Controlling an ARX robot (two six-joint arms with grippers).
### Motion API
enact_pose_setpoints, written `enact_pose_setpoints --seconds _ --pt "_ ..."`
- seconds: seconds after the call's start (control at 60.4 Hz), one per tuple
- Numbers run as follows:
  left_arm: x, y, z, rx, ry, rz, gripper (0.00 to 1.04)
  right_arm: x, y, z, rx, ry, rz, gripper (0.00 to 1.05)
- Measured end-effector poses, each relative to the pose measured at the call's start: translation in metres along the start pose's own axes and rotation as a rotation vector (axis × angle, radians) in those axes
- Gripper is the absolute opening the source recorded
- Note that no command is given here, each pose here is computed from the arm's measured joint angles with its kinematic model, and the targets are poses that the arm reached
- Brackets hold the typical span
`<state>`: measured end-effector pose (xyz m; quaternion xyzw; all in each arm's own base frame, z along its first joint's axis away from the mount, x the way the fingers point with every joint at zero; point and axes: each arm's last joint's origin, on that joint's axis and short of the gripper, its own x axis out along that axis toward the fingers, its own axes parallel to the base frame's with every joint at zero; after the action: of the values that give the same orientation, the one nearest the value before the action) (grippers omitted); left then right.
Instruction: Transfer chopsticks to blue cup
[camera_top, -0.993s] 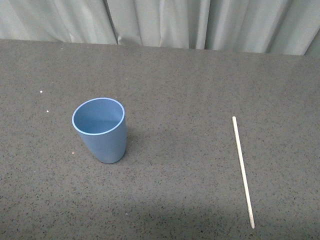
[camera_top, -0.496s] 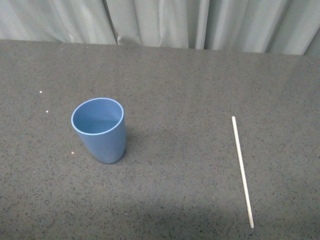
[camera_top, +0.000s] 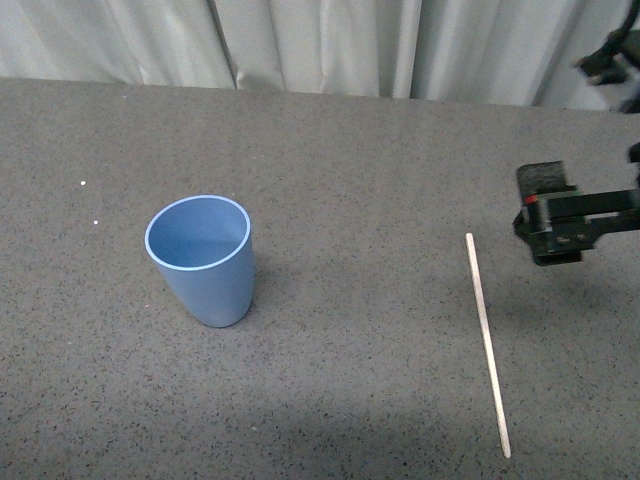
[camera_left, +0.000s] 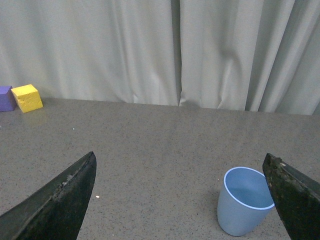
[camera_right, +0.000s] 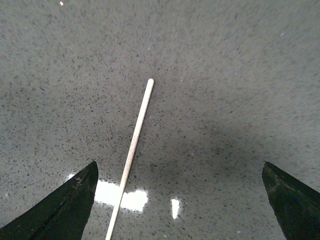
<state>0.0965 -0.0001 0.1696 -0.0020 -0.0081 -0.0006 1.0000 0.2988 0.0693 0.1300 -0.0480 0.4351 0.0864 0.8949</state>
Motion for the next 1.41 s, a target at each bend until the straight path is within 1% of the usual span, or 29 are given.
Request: enact_pose_setpoints --seconds 0.05,0.314,0.546,0.579,0.629,0.678,0.811,0.827,0.86,0.877,0.96,1.075,1.208,1.29,1.406 --pt "0.0 0.0 0.0 0.0 0.0 0.0 0.98 0.016 0.005 0.004 0.01 0.06 0.012 0.95" --pt "0.0 0.0 0.0 0.0 0.0 0.0 0.98 0.083 0.027 0.014 0.056 0.269 0.025 0.95" --pt "0.0 0.0 0.0 0.0 0.0 0.0 0.98 0.11 0.038 0.014 0.048 0.357 -0.002 0.95" --pt "0.0 0.0 0.0 0.0 0.0 0.0 0.98 0.112 0.039 0.013 0.049 0.364 -0.005 0.94" --pt "0.0 0.0 0.0 0.0 0.0 0.0 0.98 0.114 0.04 0.013 0.054 0.372 -0.005 0.85" --pt "0.0 0.0 0.0 0.0 0.0 0.0 0.98 0.116 0.041 0.014 0.058 0.373 -0.005 0.75" --pt "0.0 0.0 0.0 0.0 0.0 0.0 0.98 0.117 0.043 0.015 0.064 0.375 -0.007 0.57" --pt "0.0 0.0 0.0 0.0 0.0 0.0 0.98 0.117 0.043 0.015 0.064 0.375 -0.007 0.54" --pt "0.0 0.0 0.0 0.0 0.0 0.0 0.98 0.117 0.043 0.015 0.066 0.376 -0.008 0.5" --pt "0.0 0.0 0.0 0.0 0.0 0.0 0.98 0.117 0.043 0.015 0.068 0.376 -0.009 0.47" --pt "0.0 0.0 0.0 0.0 0.0 0.0 0.98 0.117 0.043 0.015 0.074 0.377 -0.014 0.36" --pt "0.0 0.0 0.0 0.0 0.0 0.0 0.98 0.117 0.043 0.015 0.085 0.378 -0.02 0.18" --pt "0.0 0.0 0.0 0.0 0.0 0.0 0.98 0.117 0.04 0.015 0.096 0.369 -0.023 0.02" --pt "0.0 0.0 0.0 0.0 0.0 0.0 0.98 0.116 0.039 0.013 0.102 0.351 -0.022 0.01" --pt "0.0 0.0 0.0 0.0 0.0 0.0 0.98 0.111 0.038 0.01 0.105 0.258 0.005 0.01"
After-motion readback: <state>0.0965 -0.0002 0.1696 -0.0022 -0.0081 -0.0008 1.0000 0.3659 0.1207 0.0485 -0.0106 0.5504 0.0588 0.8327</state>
